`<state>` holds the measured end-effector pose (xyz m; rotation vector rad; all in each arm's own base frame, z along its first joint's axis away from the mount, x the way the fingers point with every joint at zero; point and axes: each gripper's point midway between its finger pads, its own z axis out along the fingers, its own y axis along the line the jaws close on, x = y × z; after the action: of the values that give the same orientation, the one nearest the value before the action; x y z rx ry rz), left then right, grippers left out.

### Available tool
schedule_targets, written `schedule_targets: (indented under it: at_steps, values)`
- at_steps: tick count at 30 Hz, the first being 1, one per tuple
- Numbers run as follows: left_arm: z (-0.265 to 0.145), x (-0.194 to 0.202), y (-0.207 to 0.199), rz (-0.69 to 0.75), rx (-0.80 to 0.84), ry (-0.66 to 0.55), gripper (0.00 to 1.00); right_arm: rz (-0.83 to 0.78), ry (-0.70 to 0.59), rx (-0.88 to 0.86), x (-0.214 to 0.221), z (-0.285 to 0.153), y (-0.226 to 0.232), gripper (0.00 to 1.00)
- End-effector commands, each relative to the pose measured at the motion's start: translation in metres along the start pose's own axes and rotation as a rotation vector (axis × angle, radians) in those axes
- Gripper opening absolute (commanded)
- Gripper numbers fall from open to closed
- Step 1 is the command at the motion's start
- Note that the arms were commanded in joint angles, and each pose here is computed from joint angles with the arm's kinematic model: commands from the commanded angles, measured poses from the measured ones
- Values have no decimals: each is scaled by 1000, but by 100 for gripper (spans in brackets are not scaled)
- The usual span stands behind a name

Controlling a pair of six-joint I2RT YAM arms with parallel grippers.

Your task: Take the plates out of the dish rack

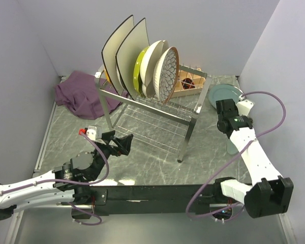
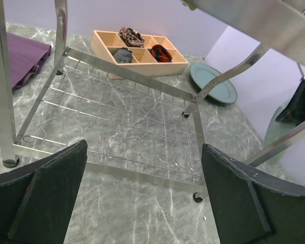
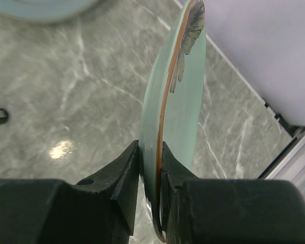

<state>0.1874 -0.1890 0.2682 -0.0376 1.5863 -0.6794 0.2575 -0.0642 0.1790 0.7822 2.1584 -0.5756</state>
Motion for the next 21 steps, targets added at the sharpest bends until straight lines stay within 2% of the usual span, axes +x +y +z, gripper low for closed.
schedule_targets:
  at_steps: [1,12,13,14,16,18,21]
  values:
    - [-2,-8,-7,-50,36,-22,100,75,-65,60,-19,24,-3,0]
    - [-1,-7,-9,-48,39,-17,99,-33,122,189,21,90,13,1]
    - [-1,-6,-9,-44,38,-15,99,-45,136,191,24,93,15,4]
    - [-1,-5,-9,-43,37,-14,99,-36,156,214,25,100,9,12]
    - [0,-4,-9,-37,35,-10,99,-60,190,221,36,109,12,18]
    - [1,-3,-10,-34,36,-5,99,-65,203,203,43,116,17,30]
    - [1,-3,-13,-34,44,0,99,-56,217,166,42,120,27,35]
